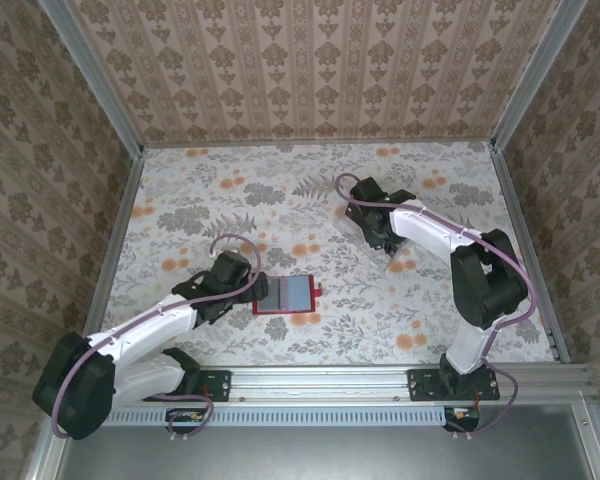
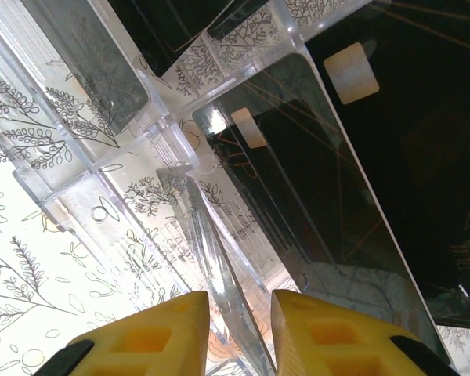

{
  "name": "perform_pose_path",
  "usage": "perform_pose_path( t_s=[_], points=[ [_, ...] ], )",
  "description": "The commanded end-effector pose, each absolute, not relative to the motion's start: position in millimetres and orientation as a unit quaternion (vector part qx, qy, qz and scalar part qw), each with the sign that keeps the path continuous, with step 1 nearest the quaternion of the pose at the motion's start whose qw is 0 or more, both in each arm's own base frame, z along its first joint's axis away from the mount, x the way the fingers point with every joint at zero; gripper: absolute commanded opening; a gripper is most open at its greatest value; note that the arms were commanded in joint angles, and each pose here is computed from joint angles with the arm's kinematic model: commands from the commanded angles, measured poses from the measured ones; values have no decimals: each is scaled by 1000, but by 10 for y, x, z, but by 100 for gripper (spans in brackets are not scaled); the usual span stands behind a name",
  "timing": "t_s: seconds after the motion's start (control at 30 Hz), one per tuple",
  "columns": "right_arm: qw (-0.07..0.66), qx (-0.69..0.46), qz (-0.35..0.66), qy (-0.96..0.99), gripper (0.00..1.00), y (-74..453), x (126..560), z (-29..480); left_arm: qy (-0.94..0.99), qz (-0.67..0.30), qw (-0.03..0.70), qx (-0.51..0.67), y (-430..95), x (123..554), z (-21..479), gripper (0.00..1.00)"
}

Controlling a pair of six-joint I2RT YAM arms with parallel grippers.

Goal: Put the credit cards into the card holder

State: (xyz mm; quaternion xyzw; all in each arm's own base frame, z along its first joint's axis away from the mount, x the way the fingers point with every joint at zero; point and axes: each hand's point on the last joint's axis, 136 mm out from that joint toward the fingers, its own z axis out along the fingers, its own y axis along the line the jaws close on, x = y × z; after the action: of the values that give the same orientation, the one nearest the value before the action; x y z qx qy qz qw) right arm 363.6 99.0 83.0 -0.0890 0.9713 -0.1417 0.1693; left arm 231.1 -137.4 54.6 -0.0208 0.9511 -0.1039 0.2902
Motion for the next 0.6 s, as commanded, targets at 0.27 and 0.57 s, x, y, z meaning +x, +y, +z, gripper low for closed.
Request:
perform_pose_path(
  t_s=[0.27, 0.57],
  points=[
    [162, -101, -137, 972, 21, 979, 3592, 865, 948, -111, 299, -16, -1436, 2352, 605, 100],
    [158, -126, -138, 970, 16, 996, 3606, 868, 948, -109, 297, -13, -1439, 2343, 600, 100]
  ],
)
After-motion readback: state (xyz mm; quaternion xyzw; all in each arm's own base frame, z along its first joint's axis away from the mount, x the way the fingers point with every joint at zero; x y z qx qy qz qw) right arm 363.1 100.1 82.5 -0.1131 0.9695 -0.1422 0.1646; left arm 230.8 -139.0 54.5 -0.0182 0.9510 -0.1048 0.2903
